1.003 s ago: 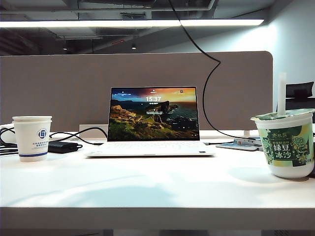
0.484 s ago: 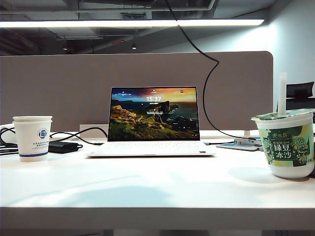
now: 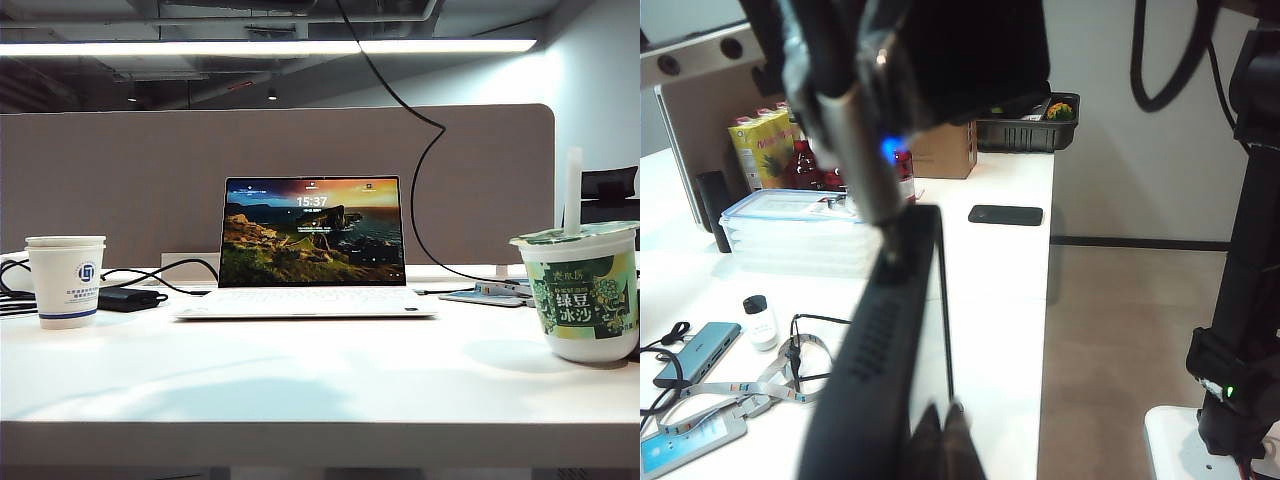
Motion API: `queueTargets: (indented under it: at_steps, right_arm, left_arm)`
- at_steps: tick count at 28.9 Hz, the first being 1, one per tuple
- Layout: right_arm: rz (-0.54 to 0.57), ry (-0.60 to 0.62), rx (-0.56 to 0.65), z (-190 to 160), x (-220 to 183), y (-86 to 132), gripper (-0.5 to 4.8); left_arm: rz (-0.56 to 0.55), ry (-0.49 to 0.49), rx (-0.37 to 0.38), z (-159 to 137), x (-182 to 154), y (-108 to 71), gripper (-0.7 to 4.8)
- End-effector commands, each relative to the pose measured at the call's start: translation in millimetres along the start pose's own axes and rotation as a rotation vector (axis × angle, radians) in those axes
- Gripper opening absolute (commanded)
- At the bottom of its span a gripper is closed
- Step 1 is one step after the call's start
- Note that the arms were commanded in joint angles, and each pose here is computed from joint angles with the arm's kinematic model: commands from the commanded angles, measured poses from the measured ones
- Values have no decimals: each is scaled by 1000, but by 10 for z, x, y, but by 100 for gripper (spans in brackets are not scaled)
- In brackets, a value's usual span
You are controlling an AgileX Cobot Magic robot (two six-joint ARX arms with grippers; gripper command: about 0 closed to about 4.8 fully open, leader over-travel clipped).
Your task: Pick up the black phone, pick up the charger plug, insert the charger plug into the phone's charging port, and finally place the connected phone back on the desk.
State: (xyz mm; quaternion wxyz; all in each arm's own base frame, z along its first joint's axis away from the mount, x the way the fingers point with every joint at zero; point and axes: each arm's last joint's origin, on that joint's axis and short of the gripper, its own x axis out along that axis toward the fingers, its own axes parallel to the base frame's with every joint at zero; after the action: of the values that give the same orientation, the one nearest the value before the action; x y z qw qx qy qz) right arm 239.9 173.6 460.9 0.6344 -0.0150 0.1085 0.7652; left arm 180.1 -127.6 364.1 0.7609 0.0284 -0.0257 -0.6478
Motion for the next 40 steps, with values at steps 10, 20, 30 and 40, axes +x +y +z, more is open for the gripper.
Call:
queueTargets:
  at_steps: [10, 20, 30, 40]
  right_arm:
    - [9, 0, -3, 9, -2, 18, -6]
    - [7, 2, -1, 7, 0, 19, -6]
    - [-21, 15, -3, 6, 30, 23, -6]
    - [-37, 30, -49, -11, 29, 22, -6]
  left_arm:
    - [-2, -25, 28, 60, -11, -5, -7]
    - [-2, -25, 28, 60, -11, -5, -7]
    - [3, -25, 29, 60, -11, -4, -7]
    - [6, -25, 28, 61, -11, -3, -7]
